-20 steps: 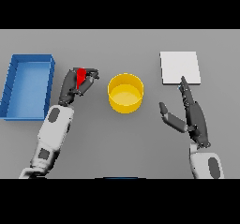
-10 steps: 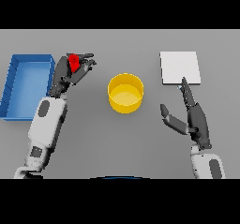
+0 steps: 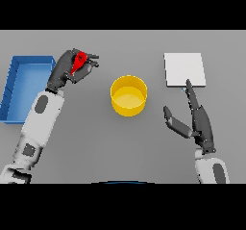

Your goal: Pick up the red beaker and tilt it to pour out 1 green nut into yellow bowl. Pick up the yellow bowl and place it on the metallic measuring scale.

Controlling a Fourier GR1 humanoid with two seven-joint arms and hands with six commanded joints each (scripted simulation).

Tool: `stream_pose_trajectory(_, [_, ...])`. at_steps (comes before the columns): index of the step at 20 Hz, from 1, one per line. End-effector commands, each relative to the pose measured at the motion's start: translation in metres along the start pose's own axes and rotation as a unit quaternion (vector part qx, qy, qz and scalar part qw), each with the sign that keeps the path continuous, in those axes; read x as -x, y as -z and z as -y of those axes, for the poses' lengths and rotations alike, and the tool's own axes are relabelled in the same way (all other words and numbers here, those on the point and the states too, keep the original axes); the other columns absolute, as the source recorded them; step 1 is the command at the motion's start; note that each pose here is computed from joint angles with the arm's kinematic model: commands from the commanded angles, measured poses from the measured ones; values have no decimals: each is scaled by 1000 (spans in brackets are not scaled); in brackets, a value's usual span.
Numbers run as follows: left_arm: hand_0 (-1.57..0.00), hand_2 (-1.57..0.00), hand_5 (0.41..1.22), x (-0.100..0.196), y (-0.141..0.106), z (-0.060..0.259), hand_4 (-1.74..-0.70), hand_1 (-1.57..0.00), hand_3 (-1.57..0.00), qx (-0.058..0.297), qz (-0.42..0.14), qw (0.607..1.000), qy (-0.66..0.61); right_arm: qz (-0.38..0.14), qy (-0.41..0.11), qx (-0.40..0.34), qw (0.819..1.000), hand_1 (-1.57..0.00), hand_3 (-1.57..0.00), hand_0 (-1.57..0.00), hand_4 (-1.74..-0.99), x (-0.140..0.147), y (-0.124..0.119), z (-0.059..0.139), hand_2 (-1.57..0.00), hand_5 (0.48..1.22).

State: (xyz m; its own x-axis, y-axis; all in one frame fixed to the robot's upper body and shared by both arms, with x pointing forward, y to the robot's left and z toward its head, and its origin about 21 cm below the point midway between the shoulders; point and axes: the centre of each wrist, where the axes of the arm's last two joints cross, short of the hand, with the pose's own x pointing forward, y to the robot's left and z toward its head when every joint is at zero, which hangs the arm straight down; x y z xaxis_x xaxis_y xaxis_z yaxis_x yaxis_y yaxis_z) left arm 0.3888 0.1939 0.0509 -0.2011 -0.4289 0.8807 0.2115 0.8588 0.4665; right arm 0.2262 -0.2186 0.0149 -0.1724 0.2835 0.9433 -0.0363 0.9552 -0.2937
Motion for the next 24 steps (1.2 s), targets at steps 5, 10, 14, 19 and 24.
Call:
stream_pose_trajectory(5, [-1569,-1569,1129,-35,13,2,-1739,-1569,-1569,68,2,984,164,-7,0,-9,1000,1,1,1,-1178,-1,0,-3,1,663])
stream_pose_trajectory(10, [-1570,-1570,1174,-59,27,21,-1740,-1570,-1570,123,8,936,331,-2,8,-12,1000,1,1,1,-1183,-2,-1,-3,1,671])
stream_pose_trajectory(14, [-1571,-1571,1202,-70,34,36,-1689,-1571,-1571,182,11,874,451,-12,13,-11,1000,1,1,1,-1191,0,-1,-3,1,675])
stream_pose_trajectory(19, [-1571,-1571,1215,-90,46,44,-1717,-1571,-1349,233,30,783,576,-16,41,-4,999,1,1,1,-1197,-1,-2,-4,1,659])
stream_pose_trajectory(24, [-1571,-1571,1219,-105,59,58,-1725,-1571,-1429,279,70,707,647,-11,38,4,999,1,1,1,-1221,0,-8,-3,1,617])
